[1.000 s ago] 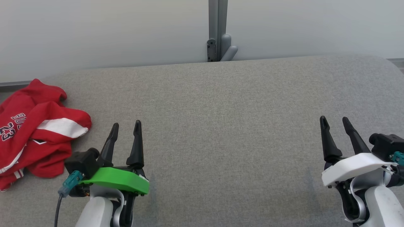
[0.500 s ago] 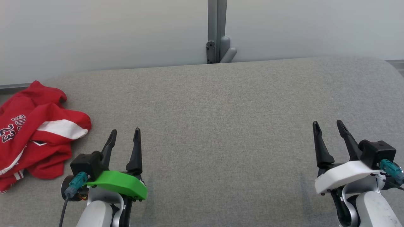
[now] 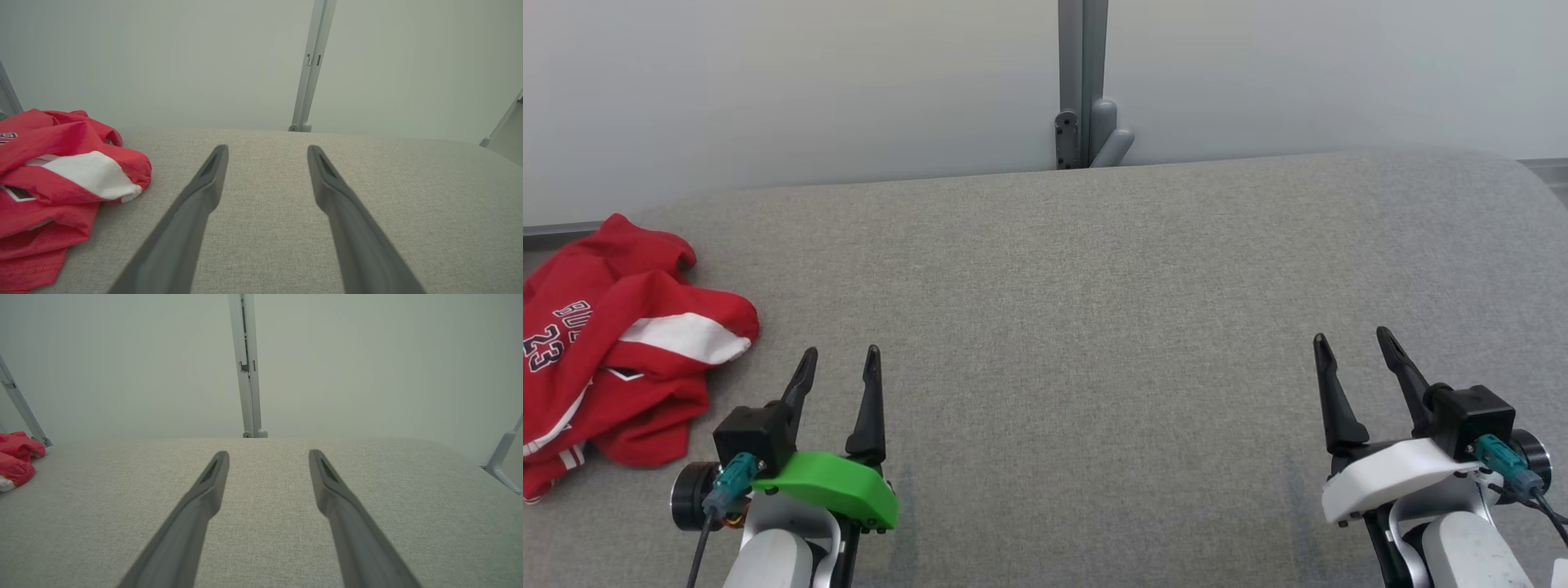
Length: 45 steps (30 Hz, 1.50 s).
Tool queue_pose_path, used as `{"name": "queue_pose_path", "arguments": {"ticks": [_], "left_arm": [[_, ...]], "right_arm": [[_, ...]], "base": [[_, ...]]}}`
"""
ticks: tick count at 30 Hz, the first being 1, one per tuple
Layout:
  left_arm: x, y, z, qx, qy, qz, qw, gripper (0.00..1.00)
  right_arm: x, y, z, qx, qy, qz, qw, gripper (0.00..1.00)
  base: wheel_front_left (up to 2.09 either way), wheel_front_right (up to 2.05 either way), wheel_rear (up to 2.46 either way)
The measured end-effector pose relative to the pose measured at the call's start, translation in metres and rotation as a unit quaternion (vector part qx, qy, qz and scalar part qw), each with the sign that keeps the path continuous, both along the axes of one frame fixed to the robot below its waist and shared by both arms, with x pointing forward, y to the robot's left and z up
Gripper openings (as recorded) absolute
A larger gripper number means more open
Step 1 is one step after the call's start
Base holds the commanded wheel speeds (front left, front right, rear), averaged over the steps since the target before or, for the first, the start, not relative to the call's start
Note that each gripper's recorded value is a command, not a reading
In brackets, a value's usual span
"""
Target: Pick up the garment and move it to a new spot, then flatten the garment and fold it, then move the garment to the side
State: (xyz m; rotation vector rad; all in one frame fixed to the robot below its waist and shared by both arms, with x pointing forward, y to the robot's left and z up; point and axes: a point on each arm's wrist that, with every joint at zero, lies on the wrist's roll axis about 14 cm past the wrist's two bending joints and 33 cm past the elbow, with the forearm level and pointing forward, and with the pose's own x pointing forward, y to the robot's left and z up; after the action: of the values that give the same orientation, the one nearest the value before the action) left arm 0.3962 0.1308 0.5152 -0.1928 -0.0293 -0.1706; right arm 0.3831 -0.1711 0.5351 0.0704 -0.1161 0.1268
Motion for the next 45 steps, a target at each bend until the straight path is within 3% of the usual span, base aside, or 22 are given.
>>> {"name": "queue_pose_path", "arguments": {"ticks": [24, 45], "left_arm": [[-0.006, 0.003, -0.005, 0.069, -0.002, 0.003, 0.998, 1.0], [-0.01, 0.011, -0.006, 0.067, 0.002, 0.014, 0.998, 1.0]], "right_arm": [[-0.008, 0.006, -0.005, 0.001, -0.016, -0.003, 1.0, 1.0], [-0.006, 0.01, -0.014, 0.009, -0.001, -0.003, 1.0, 1.0]], "base": [[0.0, 0.0, 0.0], [0.0, 0.0, 0.0]]}}
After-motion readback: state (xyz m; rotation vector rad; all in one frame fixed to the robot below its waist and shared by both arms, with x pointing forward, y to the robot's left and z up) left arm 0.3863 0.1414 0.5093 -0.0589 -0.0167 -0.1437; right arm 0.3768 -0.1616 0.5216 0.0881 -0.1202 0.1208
